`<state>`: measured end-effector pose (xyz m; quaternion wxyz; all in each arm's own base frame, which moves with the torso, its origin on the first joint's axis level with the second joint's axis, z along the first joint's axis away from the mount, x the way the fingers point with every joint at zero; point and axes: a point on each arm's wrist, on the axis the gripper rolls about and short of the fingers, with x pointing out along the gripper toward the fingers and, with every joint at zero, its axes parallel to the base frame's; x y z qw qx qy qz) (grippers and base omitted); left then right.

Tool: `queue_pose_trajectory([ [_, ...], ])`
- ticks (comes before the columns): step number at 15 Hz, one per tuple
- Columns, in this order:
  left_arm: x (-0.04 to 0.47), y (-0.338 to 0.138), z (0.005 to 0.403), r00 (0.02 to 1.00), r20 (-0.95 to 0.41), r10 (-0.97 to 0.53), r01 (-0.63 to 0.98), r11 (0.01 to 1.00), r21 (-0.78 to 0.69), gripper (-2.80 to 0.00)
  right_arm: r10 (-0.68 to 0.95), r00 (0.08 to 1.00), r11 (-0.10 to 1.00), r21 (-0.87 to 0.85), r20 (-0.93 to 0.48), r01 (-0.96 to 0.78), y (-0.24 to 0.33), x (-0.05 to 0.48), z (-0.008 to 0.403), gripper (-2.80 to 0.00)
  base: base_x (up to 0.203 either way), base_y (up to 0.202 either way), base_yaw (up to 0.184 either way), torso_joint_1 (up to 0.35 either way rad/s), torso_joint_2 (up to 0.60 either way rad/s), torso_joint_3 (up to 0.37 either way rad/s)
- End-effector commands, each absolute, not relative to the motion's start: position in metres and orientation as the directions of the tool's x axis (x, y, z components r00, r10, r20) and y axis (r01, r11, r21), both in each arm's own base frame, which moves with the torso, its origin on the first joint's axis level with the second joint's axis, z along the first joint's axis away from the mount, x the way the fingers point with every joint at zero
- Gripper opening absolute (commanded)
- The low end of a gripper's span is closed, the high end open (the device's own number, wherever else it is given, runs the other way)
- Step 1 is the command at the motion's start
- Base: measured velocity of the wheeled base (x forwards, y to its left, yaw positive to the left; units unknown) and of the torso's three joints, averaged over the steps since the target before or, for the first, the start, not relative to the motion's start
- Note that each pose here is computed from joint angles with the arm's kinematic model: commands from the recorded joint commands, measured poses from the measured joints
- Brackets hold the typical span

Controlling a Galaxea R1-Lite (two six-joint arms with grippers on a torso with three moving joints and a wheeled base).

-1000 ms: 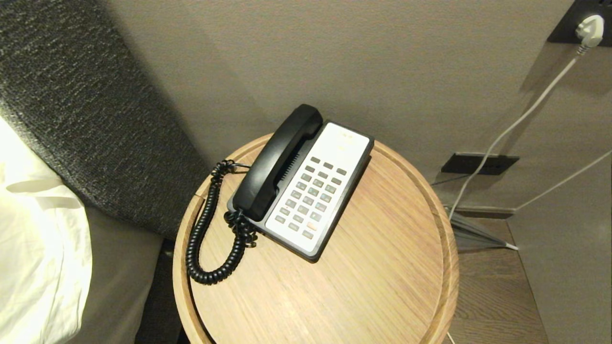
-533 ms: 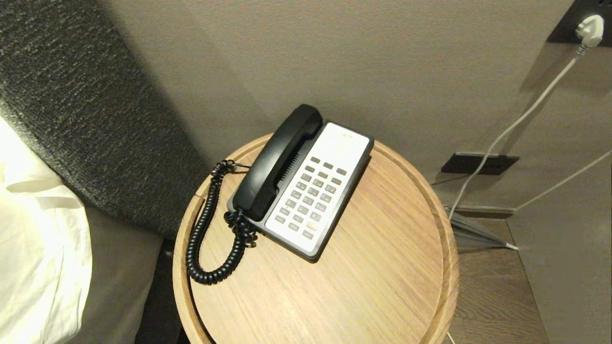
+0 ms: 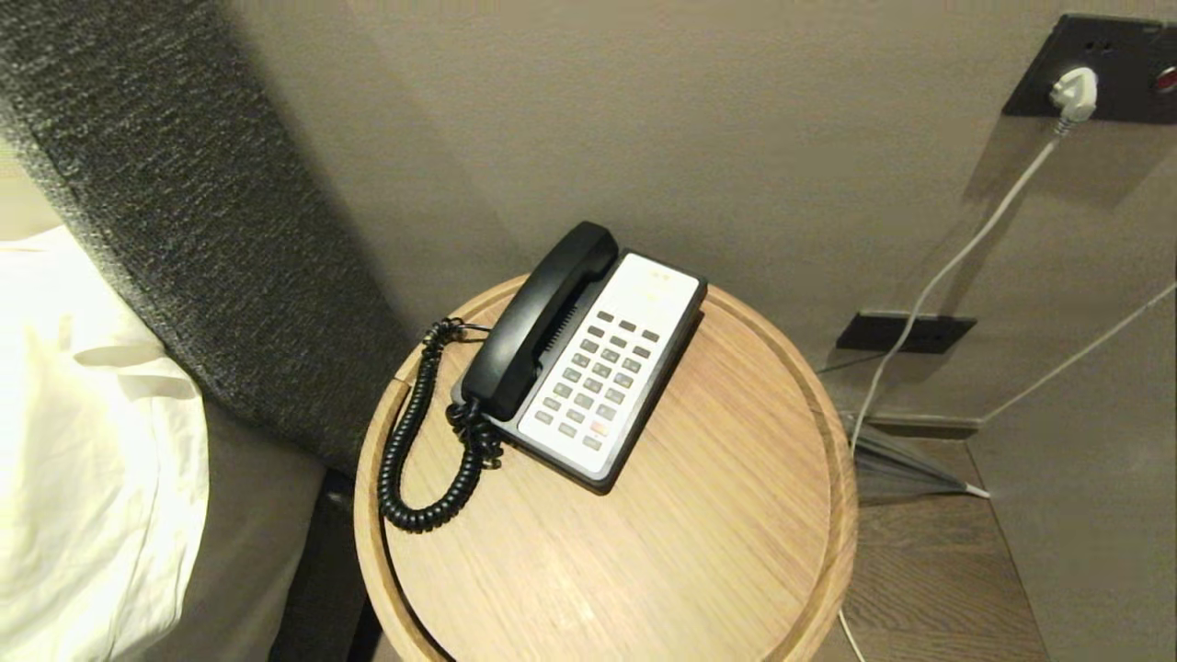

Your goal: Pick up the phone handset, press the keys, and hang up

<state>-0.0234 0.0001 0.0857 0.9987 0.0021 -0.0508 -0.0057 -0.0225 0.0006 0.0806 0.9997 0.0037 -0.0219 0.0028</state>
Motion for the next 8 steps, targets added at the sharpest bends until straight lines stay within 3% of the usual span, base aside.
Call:
queue_pose_trajectory([
  [1, -0.0202, 0.0001, 0.0747, 0.998, 0.062, -0.011, 0.010, 1.000, 0.003, -2.80, 0.006, 1.000, 1.000, 0.007, 0.023, -0.006, 0.0006, -0.0208, 0.0757, -2.80, 0.000, 0.000, 0.000, -0.001, 0.01, 0.200],
  [8, -0.0202, 0.0002, 0.0747, 0.998, 0.062, -0.011, 0.011, 1.000, 0.002, -2.80, 0.006, 1.000, 1.000, 0.007, 0.023, -0.006, 0.0006, -0.0208, 0.0757, -2.80, 0.000, 0.000, 0.000, 0.004, 0.00, 0.198],
])
